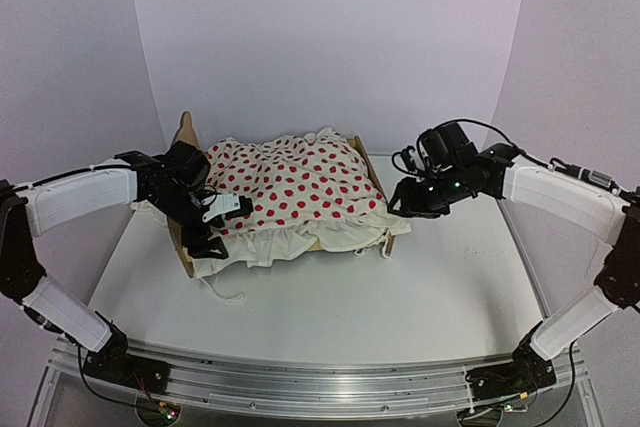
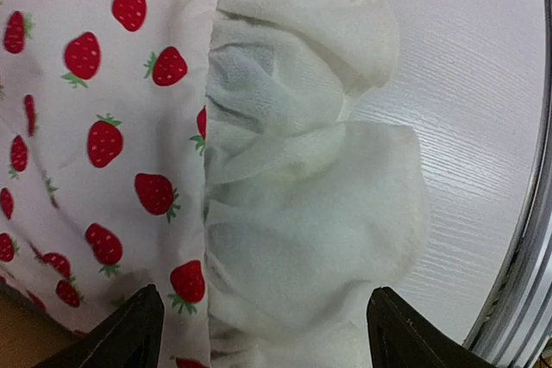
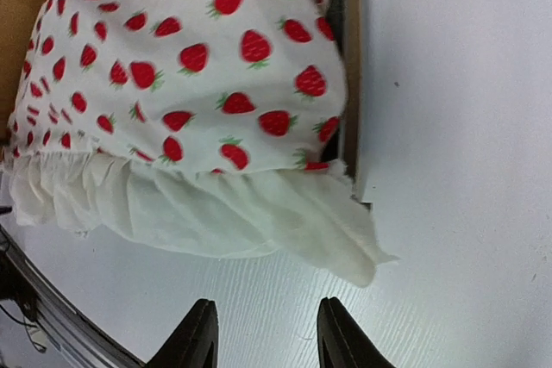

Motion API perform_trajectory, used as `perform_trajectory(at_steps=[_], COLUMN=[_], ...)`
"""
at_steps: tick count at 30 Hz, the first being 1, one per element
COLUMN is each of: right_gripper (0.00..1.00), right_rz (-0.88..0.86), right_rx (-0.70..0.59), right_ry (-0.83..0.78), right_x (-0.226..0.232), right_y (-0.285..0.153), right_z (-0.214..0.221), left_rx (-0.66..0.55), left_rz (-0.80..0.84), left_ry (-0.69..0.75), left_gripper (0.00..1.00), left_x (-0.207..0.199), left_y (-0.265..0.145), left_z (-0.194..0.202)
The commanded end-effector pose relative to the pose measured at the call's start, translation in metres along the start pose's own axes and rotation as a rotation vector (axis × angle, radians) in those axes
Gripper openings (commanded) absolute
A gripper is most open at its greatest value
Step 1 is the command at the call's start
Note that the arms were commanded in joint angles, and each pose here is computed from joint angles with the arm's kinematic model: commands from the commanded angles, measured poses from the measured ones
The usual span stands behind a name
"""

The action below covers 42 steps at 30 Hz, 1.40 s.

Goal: Set up the pet bed

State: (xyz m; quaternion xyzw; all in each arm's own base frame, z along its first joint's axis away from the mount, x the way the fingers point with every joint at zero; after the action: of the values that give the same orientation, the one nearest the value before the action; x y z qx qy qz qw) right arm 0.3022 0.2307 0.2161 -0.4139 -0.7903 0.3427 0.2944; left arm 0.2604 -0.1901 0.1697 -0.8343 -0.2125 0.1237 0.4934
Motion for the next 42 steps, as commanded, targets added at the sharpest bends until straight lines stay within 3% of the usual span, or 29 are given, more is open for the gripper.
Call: perform_trajectory(at_steps=[1, 8, 15, 23, 27, 36, 42], right_gripper=[0.43, 0.42, 0.43, 0.43, 0.42, 0.44, 0.43], right_rz=[-0.086, -0.225, -0.378, -0.454, -0.438, -0.357, -0.211], right_rx=[-0.031, -0.059, -0.102, -0.231, -0.297, -0.707, -0.840], right_ry=[-0.227, -0.252, -0.416, -0.584, -0.637, -0.713, -0.588], right_x=[0.048, 0.082, 0.131, 0.178, 0.197, 0.256, 0.252], right_y=[-0.003, 0.015, 0.031, 0.058, 0.080, 0.112, 0.145], right_z=[0.011, 0.021, 0.036, 0.049, 0.058, 0.039, 0.021], left_rx=[0.028, 0.058, 0.137, 0.175, 0.198, 0.081, 0.039], left_rz=[-0.024, -0.085, -0.062, -0.002, 0.038, 0.137, 0.190], left_ry=[-0.008, 0.031, 0.017, -0.039, -0.086, -0.231, -0.230], left_gripper=[0.83, 0.81, 0.68, 0.30, 0.01, 0.00, 0.00], left_x=[0.006, 0.020, 0.016, 0.010, 0.003, -0.008, -0.026], left_y=[0.018, 0.040, 0.058, 0.062, 0.054, -0.005, -0.025], left_z=[-0.007, -0.007, 0.018, 0.010, 0.002, -0.070, -0.096])
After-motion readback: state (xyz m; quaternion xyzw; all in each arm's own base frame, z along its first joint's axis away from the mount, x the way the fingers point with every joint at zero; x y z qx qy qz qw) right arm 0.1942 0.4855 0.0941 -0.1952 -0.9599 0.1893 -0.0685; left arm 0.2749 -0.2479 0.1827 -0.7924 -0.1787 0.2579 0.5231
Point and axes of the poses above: each gripper's point midway between its finger pads, its own y axis out along the fingers, its own x axis along the line the jaws close on, z = x × y, the point moved 4 cm from there along -y, back along the fingers, and after that the axes turned 15 degrees about -y, right-handed, at the moved point
